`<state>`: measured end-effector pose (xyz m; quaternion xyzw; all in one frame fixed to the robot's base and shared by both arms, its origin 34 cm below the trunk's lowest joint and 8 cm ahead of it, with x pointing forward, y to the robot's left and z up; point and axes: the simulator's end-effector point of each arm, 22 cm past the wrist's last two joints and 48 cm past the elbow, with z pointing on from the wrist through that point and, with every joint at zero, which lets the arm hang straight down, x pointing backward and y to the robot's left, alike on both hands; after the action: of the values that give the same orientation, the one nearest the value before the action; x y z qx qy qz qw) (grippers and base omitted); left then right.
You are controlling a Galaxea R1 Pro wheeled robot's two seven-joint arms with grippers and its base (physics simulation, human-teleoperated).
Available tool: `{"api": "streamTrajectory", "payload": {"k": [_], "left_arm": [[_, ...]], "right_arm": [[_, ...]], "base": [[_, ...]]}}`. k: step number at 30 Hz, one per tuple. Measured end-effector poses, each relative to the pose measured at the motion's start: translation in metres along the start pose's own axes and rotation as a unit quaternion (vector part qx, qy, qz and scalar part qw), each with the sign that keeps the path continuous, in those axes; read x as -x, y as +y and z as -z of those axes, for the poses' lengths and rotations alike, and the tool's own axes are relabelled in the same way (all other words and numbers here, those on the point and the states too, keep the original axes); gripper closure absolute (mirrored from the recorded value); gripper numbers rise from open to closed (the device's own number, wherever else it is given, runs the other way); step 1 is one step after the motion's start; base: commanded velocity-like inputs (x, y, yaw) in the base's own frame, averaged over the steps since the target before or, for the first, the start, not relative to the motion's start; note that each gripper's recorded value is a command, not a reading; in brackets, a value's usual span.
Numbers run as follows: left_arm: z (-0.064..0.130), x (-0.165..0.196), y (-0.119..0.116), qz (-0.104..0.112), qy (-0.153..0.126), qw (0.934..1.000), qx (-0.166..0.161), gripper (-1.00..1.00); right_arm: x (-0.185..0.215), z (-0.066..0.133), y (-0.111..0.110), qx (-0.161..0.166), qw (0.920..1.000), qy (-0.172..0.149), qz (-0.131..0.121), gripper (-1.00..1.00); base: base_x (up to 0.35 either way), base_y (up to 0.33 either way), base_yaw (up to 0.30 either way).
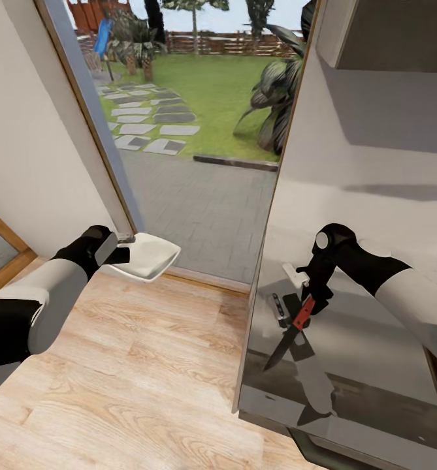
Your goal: In the kitchen, take the Vidalia onion out of the sink, dice it on the chopping board with the paring knife, put the diced onion into the bowl on the countertop, then place both the paring knife and the chopping board into the sink.
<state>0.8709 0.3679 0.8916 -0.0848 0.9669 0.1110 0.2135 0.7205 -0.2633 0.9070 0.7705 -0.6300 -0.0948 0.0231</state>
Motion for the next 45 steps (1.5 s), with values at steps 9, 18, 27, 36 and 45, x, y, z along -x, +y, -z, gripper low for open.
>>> {"api": "streamTrajectory", "payload": {"k": [9, 18, 27, 36, 45], "left_arm": [[0.0, -0.001, 0.0, 0.0, 0.001, 1.0, 0.0, 1.0], [0.0, -0.001, 0.001, 0.001, 0.001, 1.0, 0.001, 1.0], [0.008, 0.005, 0.003, 0.002, -0.005, 1.0, 0.0, 1.0], [0.017, 0.01, 0.004, 0.004, -0.012, 0.9999, -0.001, 1.0], [0.025, 0.015, 0.006, 0.006, -0.018, 0.9998, -0.002, 1.0]], "right_arm": [[0.0, 0.0, 0.0, 0.0, 1.0, 0.001, 0.0, 1.0], [0.001, 0.0, 0.0, -0.001, 1.0, 0.001, 0.0, 1.0], [0.002, -0.001, 0.006, 0.001, 1.0, 0.0, -0.001, 1.0], [0.004, 0.004, 0.01, 0.0, 1.0, 0.001, -0.001, 1.0], [0.004, 0.012, 0.01, -0.006, 1.0, 0.002, -0.001, 1.0]], "base": [[0.0, 0.0, 0.0], [0.0, 0.0, 0.0], [0.0, 0.0, 0.0], [0.0, 0.0, 0.0], [0.0, 0.0, 0.0]]}}
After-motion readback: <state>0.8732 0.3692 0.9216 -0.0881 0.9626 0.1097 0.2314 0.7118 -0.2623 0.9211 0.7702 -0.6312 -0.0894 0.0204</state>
